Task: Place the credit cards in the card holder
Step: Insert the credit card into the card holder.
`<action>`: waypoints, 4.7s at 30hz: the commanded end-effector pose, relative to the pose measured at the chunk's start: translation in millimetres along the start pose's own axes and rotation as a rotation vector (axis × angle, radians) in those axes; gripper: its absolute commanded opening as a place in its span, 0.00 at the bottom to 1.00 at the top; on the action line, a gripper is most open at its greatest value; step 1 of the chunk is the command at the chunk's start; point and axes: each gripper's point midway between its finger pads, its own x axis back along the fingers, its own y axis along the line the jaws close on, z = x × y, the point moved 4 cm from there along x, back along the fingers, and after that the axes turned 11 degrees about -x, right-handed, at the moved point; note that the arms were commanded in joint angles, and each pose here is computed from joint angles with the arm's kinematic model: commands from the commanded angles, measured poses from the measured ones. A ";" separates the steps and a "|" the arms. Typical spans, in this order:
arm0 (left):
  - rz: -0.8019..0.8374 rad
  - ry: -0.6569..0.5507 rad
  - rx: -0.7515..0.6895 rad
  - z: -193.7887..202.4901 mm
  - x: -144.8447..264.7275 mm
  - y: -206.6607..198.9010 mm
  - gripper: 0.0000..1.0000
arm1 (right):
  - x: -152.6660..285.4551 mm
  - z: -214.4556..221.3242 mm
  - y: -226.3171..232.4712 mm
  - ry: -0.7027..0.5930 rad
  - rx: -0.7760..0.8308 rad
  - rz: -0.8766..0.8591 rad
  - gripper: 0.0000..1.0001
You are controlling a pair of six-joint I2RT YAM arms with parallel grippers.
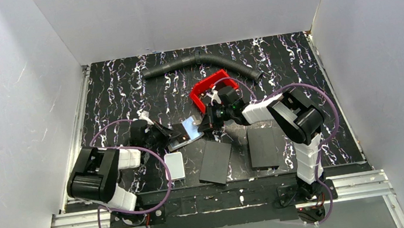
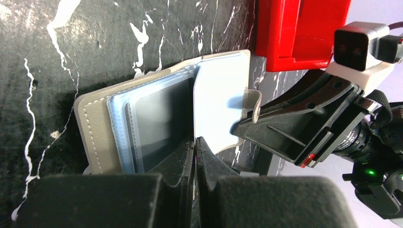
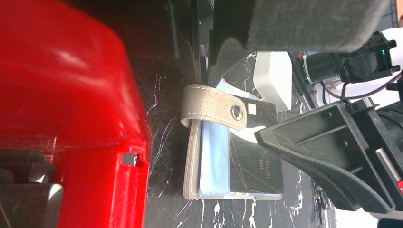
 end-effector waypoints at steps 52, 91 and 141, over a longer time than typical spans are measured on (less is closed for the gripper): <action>0.146 0.119 0.058 22.8 -12.3 -4.9 0.43 | -2.2 8.1 -7.9 0.028 -0.057 -0.058 0.01; -0.382 0.289 -0.104 17.2 -11.3 -13.7 0.64 | 2.3 7.7 -4.3 0.021 -0.037 -0.060 0.01; -0.353 0.343 -0.212 13.5 -24.0 -50.7 0.68 | 6.6 3.0 0.0 -0.002 -0.064 -0.102 0.01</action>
